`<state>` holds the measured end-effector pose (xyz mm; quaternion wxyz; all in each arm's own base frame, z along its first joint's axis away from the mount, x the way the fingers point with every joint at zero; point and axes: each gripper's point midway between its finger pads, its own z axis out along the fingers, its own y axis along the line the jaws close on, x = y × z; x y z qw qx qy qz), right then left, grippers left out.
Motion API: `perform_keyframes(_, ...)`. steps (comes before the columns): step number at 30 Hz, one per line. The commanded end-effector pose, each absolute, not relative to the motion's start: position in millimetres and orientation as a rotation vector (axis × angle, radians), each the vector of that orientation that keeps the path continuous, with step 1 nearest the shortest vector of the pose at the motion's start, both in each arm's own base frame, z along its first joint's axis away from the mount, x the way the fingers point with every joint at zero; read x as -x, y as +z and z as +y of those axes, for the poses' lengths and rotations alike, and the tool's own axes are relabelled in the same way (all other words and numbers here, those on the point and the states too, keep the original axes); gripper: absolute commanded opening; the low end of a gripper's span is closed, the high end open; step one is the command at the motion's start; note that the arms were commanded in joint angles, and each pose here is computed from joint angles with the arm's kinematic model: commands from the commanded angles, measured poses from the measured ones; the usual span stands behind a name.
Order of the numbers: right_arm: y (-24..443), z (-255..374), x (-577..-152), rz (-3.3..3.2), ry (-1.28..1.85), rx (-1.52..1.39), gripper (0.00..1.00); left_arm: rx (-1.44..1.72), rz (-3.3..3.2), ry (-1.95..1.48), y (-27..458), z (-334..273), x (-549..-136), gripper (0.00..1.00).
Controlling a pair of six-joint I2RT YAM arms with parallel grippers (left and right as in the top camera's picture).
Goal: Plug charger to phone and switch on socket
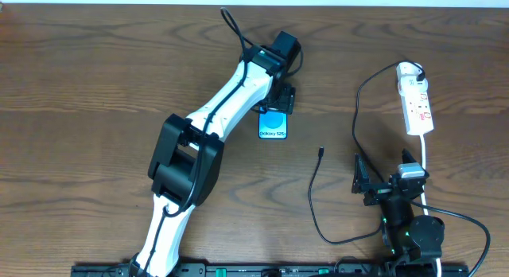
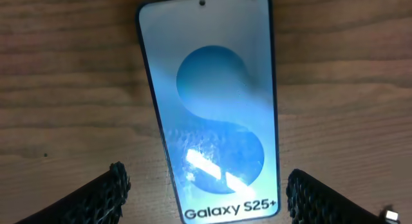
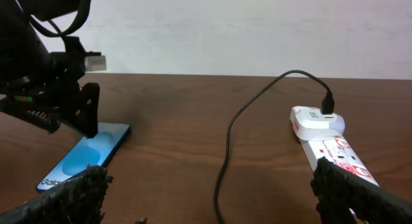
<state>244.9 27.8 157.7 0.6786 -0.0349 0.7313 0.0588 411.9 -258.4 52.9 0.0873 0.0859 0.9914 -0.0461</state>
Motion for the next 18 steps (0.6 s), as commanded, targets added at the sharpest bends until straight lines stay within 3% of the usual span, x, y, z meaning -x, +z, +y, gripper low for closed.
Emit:
perform_keyframes(1,157.7,25.1,-244.8,1.641,0.115,0.075,0.99,-0.220,2.910,-0.119,53.1,-259.4,-423.7,0.80)
perform_keyframes(18,157.7,25.1,-244.8,1.641,0.115,0.075,0.99,-0.162,2.907,-0.109,23.3,-258.9,-425.2,0.80)
